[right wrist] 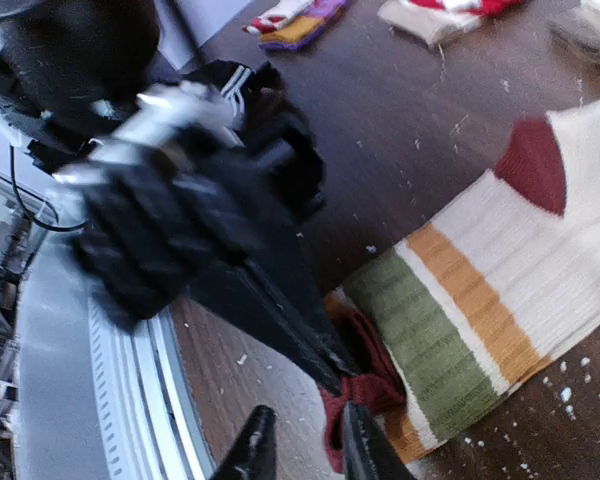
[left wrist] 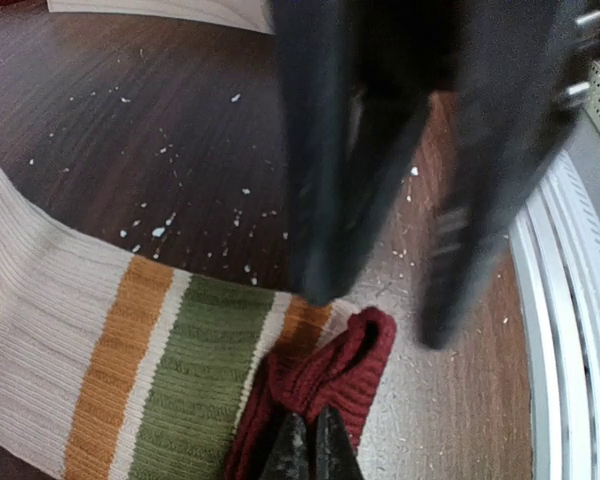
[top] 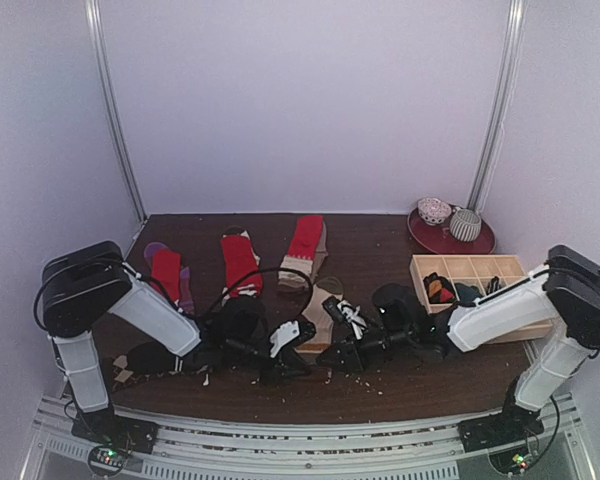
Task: Roll the socks
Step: Roll a pair of socks at the center of the board.
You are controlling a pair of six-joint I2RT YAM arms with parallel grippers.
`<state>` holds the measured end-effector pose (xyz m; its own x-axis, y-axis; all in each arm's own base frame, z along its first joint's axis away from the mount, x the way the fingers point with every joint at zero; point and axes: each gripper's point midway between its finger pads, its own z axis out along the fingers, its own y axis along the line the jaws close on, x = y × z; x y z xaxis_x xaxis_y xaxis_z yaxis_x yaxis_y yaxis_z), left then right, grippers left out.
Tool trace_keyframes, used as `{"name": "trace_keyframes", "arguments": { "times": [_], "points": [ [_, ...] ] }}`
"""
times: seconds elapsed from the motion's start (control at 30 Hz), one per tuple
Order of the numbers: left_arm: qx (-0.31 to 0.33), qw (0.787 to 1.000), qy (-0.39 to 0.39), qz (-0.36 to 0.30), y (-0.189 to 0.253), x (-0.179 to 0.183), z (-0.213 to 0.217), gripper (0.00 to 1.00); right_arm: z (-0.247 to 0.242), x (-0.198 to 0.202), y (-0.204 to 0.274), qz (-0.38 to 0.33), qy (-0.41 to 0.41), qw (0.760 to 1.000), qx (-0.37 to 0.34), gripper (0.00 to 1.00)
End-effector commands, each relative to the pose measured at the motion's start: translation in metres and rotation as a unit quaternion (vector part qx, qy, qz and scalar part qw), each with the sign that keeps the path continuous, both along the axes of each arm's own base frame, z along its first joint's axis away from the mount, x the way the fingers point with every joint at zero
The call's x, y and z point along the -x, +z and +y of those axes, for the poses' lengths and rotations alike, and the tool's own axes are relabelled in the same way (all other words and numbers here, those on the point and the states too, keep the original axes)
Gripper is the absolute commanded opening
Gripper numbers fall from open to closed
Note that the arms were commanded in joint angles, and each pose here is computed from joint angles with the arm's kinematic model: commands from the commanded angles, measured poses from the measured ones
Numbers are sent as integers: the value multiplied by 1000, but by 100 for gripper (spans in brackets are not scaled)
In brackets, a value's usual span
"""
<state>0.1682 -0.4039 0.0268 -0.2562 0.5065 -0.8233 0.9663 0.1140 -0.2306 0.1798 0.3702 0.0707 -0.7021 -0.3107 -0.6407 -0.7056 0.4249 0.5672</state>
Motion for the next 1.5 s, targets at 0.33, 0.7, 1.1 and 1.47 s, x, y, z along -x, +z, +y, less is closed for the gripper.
{"name": "trace_keyframes", "arguments": {
  "times": [0.33, 0.7, 1.1, 1.47],
  "points": [
    [-98, 976, 27, 194, -64, 29, 38, 0, -11, 31, -18, -429, 137, 877, 165, 45],
    [-105, 972, 22, 208, -65, 33, 43, 0, -5, 27, -21, -487, 160, 836, 193, 42],
    [-109, 972, 21, 209, -63, 35, 45, 0, 7, 34, -21, -540, 167, 794, 222, 39],
    [-106, 973, 9, 203, -57, 39, 49, 0, 2, -3, -59, -467, 143, 825, 285, 41]
  ]
}}
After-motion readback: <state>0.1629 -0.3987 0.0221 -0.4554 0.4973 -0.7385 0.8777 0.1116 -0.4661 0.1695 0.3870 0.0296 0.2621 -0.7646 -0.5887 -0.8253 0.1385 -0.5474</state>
